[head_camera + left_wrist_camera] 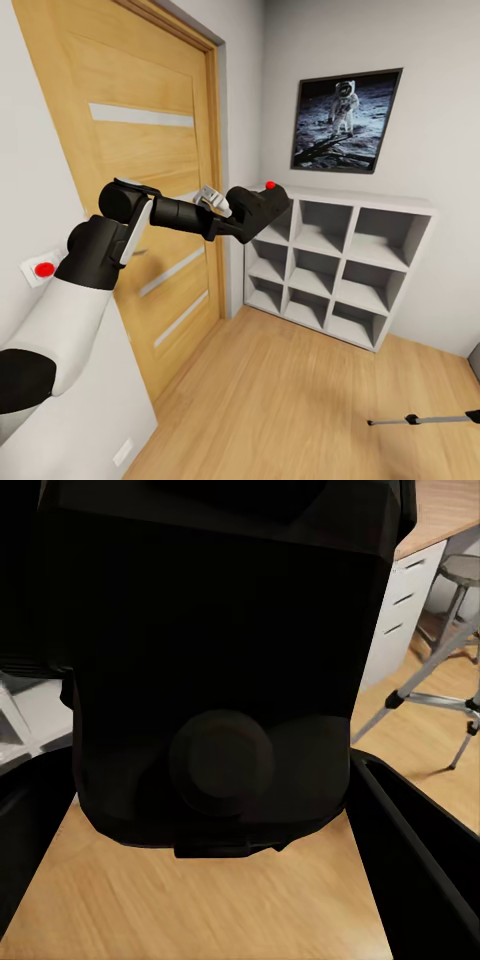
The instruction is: Attach the digital camera to the camera tripod in the bedroom.
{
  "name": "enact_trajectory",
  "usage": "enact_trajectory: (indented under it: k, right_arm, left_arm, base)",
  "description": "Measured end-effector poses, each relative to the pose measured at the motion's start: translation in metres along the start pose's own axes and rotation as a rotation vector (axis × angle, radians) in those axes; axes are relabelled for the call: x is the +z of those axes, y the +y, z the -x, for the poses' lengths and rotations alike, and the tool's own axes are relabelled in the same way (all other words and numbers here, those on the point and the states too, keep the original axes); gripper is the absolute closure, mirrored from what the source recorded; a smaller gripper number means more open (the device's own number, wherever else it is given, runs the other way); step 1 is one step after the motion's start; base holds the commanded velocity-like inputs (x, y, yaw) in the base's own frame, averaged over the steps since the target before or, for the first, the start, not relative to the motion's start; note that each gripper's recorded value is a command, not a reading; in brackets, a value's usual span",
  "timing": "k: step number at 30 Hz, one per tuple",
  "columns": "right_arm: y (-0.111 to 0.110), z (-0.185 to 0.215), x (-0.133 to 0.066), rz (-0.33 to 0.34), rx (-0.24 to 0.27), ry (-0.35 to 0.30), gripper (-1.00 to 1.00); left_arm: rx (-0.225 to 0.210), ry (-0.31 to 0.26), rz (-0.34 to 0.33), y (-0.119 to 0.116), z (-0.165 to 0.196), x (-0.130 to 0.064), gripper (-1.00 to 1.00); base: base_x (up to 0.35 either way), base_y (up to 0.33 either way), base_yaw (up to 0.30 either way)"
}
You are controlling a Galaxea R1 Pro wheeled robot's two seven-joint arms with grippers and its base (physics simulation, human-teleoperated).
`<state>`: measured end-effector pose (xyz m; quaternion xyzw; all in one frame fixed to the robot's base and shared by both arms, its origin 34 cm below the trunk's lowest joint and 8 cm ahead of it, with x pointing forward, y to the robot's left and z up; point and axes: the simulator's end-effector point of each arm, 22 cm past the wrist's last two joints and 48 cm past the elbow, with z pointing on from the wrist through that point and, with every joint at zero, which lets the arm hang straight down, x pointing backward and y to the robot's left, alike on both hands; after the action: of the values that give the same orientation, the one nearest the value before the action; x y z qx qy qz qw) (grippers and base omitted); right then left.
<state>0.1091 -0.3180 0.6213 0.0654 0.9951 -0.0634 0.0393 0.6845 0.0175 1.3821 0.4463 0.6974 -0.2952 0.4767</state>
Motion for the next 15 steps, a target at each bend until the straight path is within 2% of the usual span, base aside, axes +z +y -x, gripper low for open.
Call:
enact_trajectory:
  k: [5, 15]
  right_arm:
    - [0.0, 0.0001, 0.0001, 0.0, 0.0, 0.0, -1.0]
    - [0.0, 0.0001, 0.0001, 0.0, 0.0, 0.0, -1.0]
  left_arm:
    - [0.0, 0.001, 0.0, 0.0006, -0.0004, 0.0001, 1.0]
    - [0.0, 0.002, 0.0, 0.0005, -0.0007, 0.0002, 1.0]
  base:
    - [0.092, 0.003, 0.0]
    - [0.013, 0.0, 0.0]
